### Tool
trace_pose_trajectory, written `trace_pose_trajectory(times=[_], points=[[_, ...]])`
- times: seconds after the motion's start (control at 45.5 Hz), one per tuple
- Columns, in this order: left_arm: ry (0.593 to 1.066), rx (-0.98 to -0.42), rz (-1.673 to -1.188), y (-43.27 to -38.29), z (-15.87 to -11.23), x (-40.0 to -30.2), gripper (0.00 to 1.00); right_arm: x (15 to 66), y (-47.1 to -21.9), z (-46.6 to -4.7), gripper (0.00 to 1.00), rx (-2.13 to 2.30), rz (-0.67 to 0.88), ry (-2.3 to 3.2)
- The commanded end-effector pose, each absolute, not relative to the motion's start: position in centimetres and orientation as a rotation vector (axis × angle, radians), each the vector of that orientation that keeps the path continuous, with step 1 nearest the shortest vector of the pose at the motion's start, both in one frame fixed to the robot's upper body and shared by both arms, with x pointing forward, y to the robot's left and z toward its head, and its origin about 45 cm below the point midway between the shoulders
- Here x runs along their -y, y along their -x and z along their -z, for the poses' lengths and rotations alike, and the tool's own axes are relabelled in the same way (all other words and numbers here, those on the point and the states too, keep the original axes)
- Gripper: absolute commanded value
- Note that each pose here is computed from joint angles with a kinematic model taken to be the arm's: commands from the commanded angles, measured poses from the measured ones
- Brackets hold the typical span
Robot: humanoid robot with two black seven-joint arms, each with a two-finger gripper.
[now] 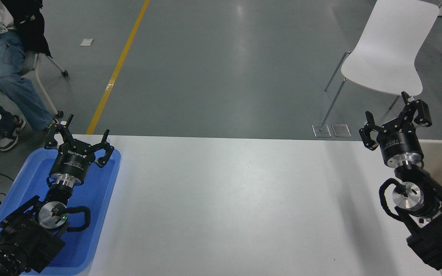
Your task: Pick up paper ball place in dustbin
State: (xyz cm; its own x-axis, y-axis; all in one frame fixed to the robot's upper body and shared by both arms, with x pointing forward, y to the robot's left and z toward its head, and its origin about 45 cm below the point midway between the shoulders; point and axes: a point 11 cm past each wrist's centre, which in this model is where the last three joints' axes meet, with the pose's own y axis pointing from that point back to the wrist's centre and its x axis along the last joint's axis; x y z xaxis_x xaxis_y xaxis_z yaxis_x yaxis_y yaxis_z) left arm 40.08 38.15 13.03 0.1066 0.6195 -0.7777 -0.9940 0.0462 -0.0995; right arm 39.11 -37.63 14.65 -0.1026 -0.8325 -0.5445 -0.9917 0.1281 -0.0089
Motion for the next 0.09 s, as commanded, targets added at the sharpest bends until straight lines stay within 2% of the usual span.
trace_pose_trajectory(times=[0.0,0.066], points=[[0.747,-0.638,-1.367,-40.08,-13.02,-38.15,1.00,36.91,-38.50,-13.23,1.00,-2.001,-0.538,1.759],[0.748,-0.637,-1.368,-40.08,-13.03,-38.16,1.00,36.88,-38.45,-13.14,1.00,-2.004,-0.539,1.773]])
